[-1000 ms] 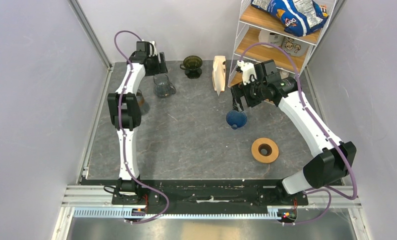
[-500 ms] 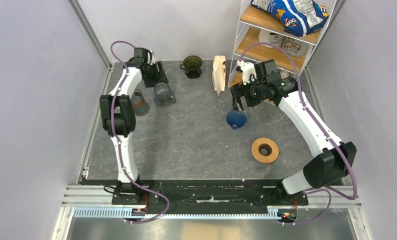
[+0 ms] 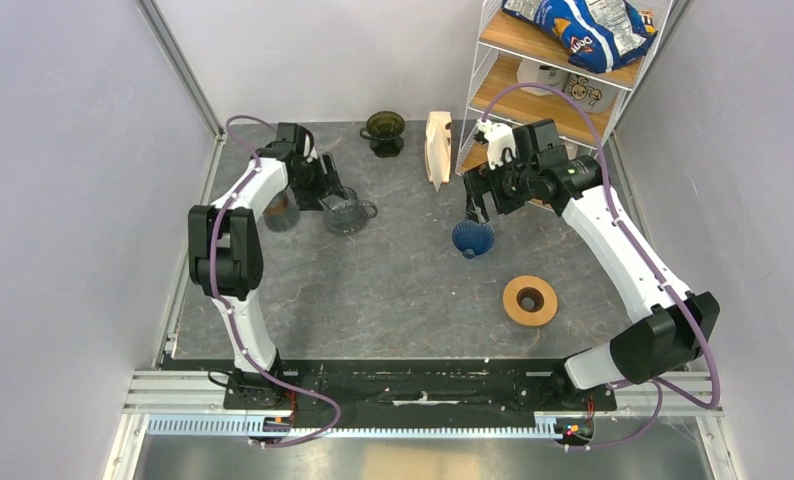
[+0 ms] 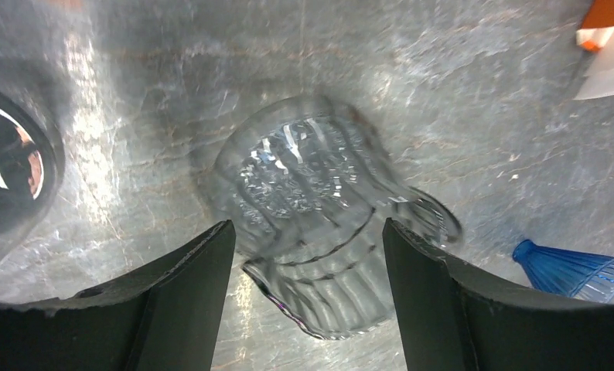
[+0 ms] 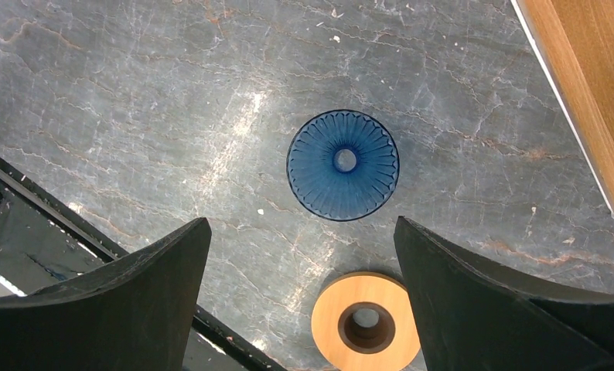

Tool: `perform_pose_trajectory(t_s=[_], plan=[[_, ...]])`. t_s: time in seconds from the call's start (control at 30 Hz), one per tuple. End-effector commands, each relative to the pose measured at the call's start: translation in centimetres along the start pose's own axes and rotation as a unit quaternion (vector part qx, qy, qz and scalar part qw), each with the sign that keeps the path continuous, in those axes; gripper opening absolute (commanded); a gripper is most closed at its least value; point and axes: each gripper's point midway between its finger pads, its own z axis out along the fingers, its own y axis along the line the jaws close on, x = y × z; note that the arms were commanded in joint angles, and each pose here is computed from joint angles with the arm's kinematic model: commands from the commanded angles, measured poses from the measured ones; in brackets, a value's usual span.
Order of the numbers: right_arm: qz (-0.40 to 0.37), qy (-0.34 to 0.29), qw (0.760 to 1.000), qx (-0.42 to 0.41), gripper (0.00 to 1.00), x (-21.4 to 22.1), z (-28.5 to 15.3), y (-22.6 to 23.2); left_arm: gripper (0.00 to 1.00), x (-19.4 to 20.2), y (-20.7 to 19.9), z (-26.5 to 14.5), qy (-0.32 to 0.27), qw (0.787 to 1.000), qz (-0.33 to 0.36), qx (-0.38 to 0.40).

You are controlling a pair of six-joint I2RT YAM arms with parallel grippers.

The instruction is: Place the coffee filter in the dripper

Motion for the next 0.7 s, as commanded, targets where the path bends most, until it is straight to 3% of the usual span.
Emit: perform_pose_trajectory(t_s=[0.0,0.33,0.5,0.67], plan=[[-0.008,-0.028,1.0,-0.004,0.97,-0.8,-1.4,0.5,0.77,1.2,-0.6,-0.5,0.012,0.999,-0.029,0.015],[-0.006,-0.029,1.0,-0.004,0.97,0.0,-2.0,0.8,0.73,3.9,-3.2,-2.6,0.011,0.997,0.059,0.039],[-0.006,-0.031,0.999,-0.004,0.97,-0.1,-2.0,0.8,0.53,5.3,-3.7,-3.6,0.026,0.997,0.066,0.038],[-0.007,-0.032,0.999,-0.006,0.97,-0.3,-1.9,0.8,0.47,6.8,-3.4,-3.8,0.051,0.996,0.066,0.031]])
